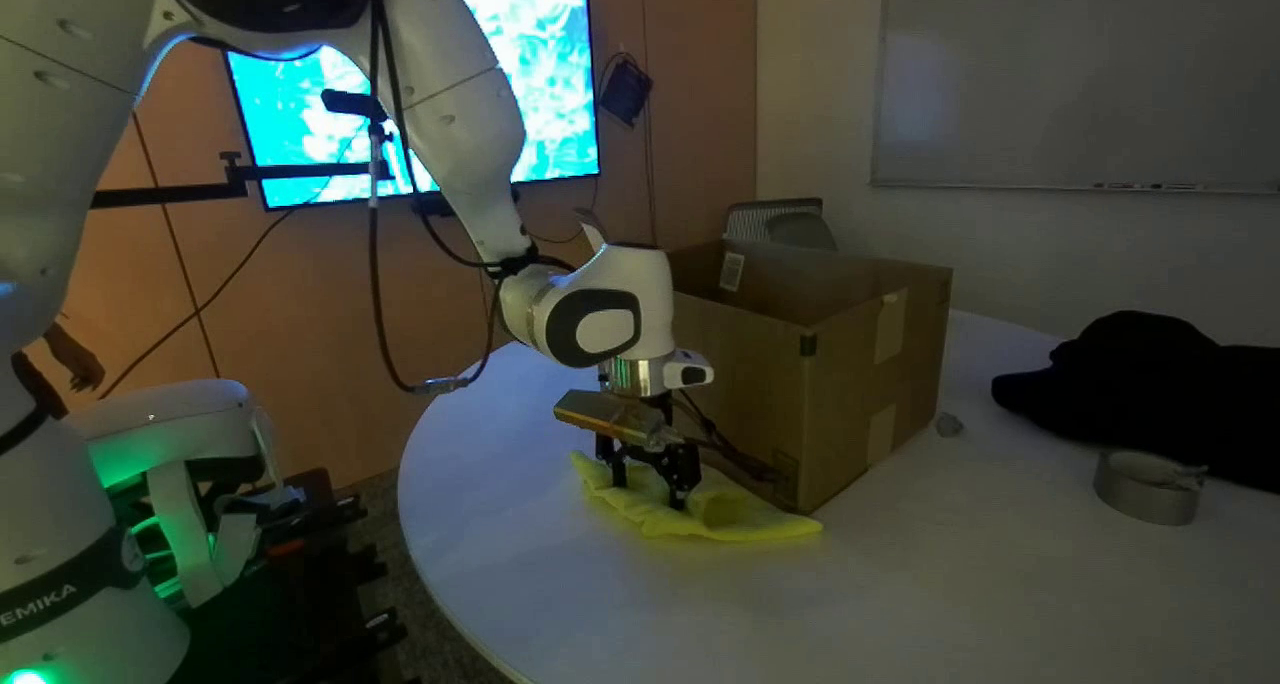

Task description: Put the marker on the yellow cloth, then fold it and put it in the box

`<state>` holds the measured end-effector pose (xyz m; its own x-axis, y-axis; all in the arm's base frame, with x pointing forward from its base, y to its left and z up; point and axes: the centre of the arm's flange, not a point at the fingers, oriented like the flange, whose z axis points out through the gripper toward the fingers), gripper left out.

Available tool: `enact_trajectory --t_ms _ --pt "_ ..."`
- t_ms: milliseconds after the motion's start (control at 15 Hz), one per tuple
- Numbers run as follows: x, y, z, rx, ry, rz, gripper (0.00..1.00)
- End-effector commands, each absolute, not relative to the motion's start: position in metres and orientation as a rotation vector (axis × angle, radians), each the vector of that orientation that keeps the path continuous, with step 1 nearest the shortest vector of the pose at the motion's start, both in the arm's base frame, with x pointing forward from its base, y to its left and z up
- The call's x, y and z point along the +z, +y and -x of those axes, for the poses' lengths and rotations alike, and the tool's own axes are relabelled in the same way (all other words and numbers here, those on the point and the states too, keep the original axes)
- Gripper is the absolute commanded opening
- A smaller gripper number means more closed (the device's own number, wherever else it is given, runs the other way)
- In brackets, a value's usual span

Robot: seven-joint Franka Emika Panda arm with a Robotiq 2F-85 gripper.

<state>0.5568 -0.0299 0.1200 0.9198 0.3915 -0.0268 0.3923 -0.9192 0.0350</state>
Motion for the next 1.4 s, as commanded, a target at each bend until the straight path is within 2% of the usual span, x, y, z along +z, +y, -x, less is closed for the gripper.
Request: enact_trajectory --t_ms 0,200,267,333,467,867,1000,1200,1333 --pt "0.104 -0.038 -0.589 0.016 0.633 -3.041 1.0" --pt "0.099 -0.042 -0.596 0.0 0.62 -3.048 1.0" --pt "0.098 -0.043 -0.597 -0.009 0.62 -3.051 0.96" --pt "0.098 -0.043 -0.597 -0.026 0.619 -3.057 0.74" --pt "0.098 -0.044 -0.598 -0.054 0.62 -3.066 0.7" --pt "0.1 -0.047 -0.599 -0.082 0.625 -3.074 0.26" --pt "0.101 -0.044 -0.597 -0.088 0.627 -3.073 0.14" --pt "0.104 -0.04 -0.593 -0.111 0.624 -3.076 0.07" --pt "0.107 -0.042 -0.591 -0.12 0.609 -3.076 0.12"
